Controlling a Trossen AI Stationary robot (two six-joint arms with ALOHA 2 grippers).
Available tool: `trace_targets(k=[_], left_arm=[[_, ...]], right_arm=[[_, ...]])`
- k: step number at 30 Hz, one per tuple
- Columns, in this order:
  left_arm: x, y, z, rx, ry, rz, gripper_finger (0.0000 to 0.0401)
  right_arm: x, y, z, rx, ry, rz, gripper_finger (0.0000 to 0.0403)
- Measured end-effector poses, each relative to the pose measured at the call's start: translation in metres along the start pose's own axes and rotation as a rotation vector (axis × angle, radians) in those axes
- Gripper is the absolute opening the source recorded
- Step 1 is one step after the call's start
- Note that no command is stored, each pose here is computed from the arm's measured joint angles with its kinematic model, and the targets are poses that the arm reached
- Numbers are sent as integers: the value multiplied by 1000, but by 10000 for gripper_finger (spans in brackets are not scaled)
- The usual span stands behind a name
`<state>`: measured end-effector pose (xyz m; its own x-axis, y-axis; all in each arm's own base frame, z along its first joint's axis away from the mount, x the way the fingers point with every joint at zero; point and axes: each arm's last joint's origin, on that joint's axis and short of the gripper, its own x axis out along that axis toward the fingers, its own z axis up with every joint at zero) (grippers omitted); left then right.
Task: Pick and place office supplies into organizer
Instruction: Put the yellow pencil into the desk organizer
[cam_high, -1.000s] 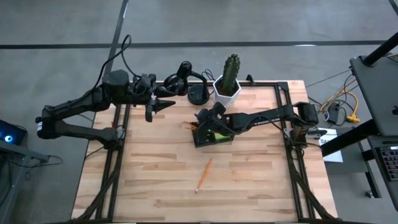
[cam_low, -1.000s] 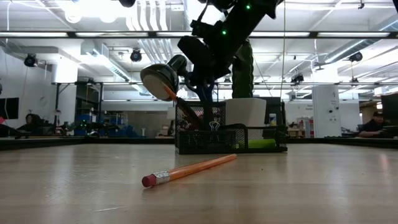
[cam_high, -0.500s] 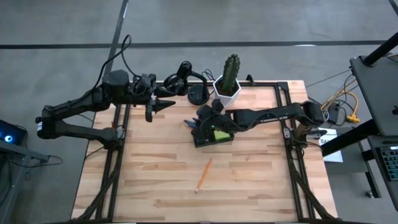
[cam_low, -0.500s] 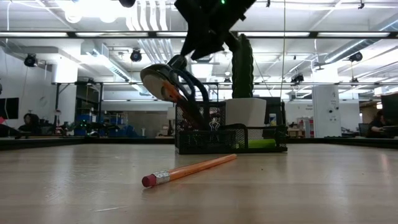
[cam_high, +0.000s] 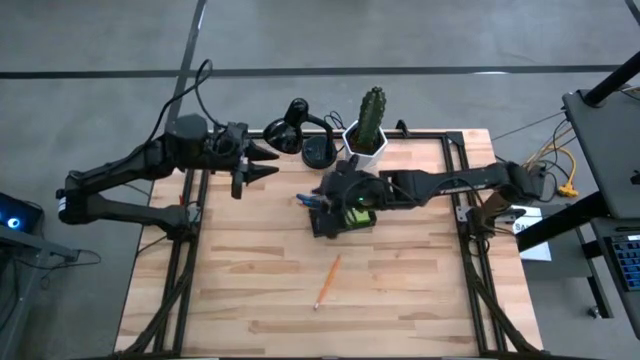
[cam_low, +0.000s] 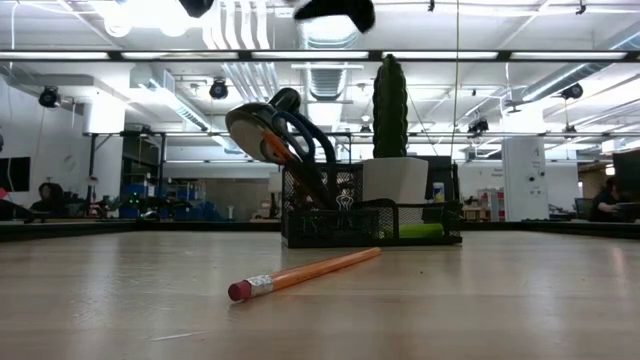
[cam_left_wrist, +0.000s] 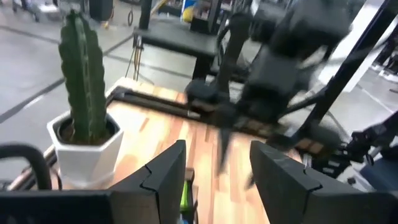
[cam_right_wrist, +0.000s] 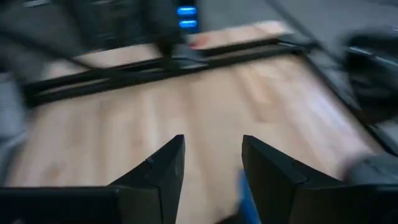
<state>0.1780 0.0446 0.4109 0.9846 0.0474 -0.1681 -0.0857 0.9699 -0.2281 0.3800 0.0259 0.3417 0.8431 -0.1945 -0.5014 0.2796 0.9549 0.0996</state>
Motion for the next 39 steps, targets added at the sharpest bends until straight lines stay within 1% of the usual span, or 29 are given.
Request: trace_targets(k=[2, 5, 7, 10, 15, 19, 25, 27, 30, 34, 39], left_arm=[[-2, 0, -3, -7, 28, 5, 164], [-6, 0, -6, -15, 61, 12, 164], [-9, -1, -7, -17, 71, 13, 164], [-14, -2, -10, -23, 94, 18, 164], [-23, -3, -13, -29, 123, 23, 164], [-28, -4, -15, -33, 138, 26, 164], [-33, -5, -17, -41, 149, 29, 164], [-34, -5, -17, -43, 147, 29, 164], [-35, -5, -16, -43, 144, 29, 164], [-34, -5, -17, -44, 147, 30, 164], [-33, -4, -20, -53, 186, 38, 164]], right_arm=[[-6, 7, 3, -69, 9, 118, 145], [-13, 22, 1, -231, 29, 311, 143], [-16, 32, -2, -314, 33, 392, 144], [-19, 40, -7, -382, 73, 417, 148], [-23, 46, -18, -440, 154, 427, 159], [-22, 59, -28, -515, 186, 465, 165], [4, 86, -58, -648, 266, 520, 168], [14, 92, -67, -670, 291, 534, 167], [25, 95, -75, -679, 319, 531, 163], [40, 98, -86, -745, 346, 538, 157], [61, 102, -111, -779, 438, 619, 155]])
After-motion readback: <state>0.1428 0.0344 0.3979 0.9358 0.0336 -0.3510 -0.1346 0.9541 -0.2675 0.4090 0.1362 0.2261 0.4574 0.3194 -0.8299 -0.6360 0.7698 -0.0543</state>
